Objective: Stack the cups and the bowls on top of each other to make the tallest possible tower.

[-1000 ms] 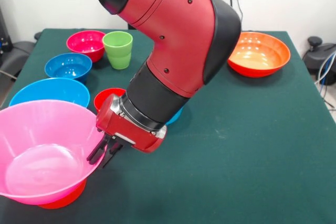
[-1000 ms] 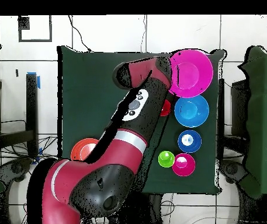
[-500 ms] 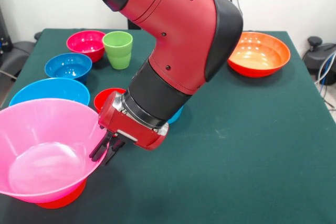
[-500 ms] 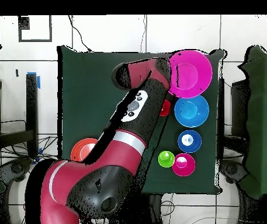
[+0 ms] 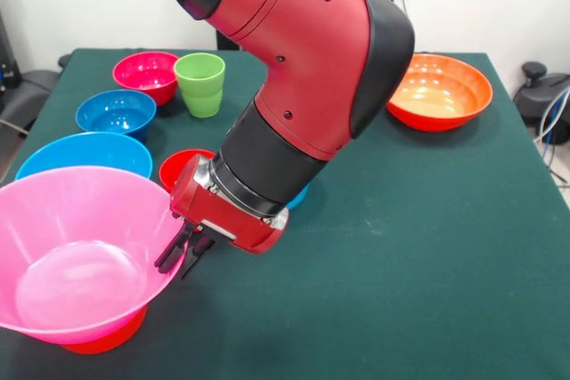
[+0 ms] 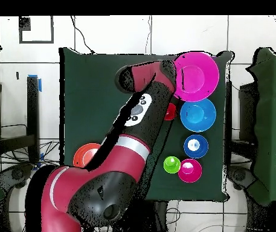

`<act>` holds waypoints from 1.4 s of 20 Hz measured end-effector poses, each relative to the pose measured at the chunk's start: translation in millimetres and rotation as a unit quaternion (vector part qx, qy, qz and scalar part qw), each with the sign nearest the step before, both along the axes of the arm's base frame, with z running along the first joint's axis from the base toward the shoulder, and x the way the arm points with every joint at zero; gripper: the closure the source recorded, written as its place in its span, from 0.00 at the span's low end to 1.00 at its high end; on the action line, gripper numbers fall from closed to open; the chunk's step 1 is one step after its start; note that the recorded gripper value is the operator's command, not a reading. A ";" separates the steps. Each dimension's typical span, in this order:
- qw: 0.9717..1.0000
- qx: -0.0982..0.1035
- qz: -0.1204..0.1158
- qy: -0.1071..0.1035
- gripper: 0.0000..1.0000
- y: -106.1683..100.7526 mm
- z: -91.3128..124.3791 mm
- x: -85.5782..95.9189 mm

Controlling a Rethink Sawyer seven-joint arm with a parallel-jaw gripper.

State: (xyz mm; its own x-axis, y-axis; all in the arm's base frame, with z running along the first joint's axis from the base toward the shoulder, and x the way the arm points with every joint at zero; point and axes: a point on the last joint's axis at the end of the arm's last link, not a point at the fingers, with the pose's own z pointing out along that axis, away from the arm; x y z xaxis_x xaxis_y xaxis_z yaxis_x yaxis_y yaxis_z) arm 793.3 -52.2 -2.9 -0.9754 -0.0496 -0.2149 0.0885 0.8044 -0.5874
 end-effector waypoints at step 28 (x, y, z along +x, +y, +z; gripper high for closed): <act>1.000 -0.007 0.003 0.010 1.00 12.7 2.4 -3.1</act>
State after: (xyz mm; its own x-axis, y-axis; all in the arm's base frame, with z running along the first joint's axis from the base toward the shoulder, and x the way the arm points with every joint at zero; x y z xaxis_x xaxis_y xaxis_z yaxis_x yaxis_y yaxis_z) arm 790.2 -39.5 -0.5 -0.9791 -0.0588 -0.1949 0.0717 0.7965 -0.6003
